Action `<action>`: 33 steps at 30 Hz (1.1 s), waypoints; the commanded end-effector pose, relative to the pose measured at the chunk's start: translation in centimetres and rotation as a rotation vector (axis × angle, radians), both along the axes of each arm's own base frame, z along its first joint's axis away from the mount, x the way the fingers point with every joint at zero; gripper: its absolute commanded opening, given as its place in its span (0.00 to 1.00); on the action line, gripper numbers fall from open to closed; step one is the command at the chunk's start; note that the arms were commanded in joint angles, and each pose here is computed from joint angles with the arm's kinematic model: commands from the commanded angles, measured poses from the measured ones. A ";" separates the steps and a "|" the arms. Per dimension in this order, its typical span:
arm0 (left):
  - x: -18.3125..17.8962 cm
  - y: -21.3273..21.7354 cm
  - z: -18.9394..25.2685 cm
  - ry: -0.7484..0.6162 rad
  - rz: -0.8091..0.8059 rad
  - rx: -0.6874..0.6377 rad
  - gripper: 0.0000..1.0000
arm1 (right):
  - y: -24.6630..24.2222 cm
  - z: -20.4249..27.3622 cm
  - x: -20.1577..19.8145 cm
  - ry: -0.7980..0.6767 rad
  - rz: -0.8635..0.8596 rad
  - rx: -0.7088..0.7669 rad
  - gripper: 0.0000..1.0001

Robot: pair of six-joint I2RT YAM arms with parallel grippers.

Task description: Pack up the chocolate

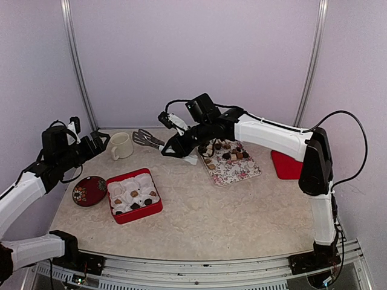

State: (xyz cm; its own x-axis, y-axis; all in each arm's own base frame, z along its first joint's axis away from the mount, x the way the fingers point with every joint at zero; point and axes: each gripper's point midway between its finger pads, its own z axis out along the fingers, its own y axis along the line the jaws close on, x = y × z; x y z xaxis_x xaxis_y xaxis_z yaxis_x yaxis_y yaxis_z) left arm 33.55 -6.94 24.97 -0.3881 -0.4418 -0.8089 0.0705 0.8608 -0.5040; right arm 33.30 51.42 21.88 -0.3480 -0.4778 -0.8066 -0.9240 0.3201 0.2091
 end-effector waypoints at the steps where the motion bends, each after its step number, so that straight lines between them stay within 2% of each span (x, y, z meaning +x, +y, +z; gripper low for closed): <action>1: 0.2 -0.1 -0.1 -0.002 -0.007 -0.009 0.99 | -4.9 0.8 1.5 -0.020 -0.085 -0.015 0.37; 8: 0.6 -0.5 0.1 -0.002 -0.022 -0.019 0.99 | -15.6 -1.5 3.2 0.016 -0.294 -0.109 0.37; 20: 1.4 -1.2 -0.6 0.015 -0.044 -0.027 0.99 | -32.8 -6.8 1.7 0.172 -0.732 -0.192 0.38; 28: 2.0 -1.4 -0.7 0.024 -0.040 -0.020 0.99 | -36.2 -9.5 -0.3 0.243 -0.920 -0.181 0.39; 33: 2.2 -1.6 -1.0 0.028 -0.048 -0.022 0.99 | -37.1 -11.0 -1.0 0.275 -0.962 -0.203 0.38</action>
State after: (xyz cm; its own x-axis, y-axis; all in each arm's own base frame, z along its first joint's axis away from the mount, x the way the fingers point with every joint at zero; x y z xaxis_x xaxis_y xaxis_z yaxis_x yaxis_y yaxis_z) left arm 35.04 -8.20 22.12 -0.4691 -0.4349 -0.7686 0.0623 0.8519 -0.5201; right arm 31.57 15.07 10.29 -0.8367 -0.0920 -0.5399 -0.2478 0.9427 0.2234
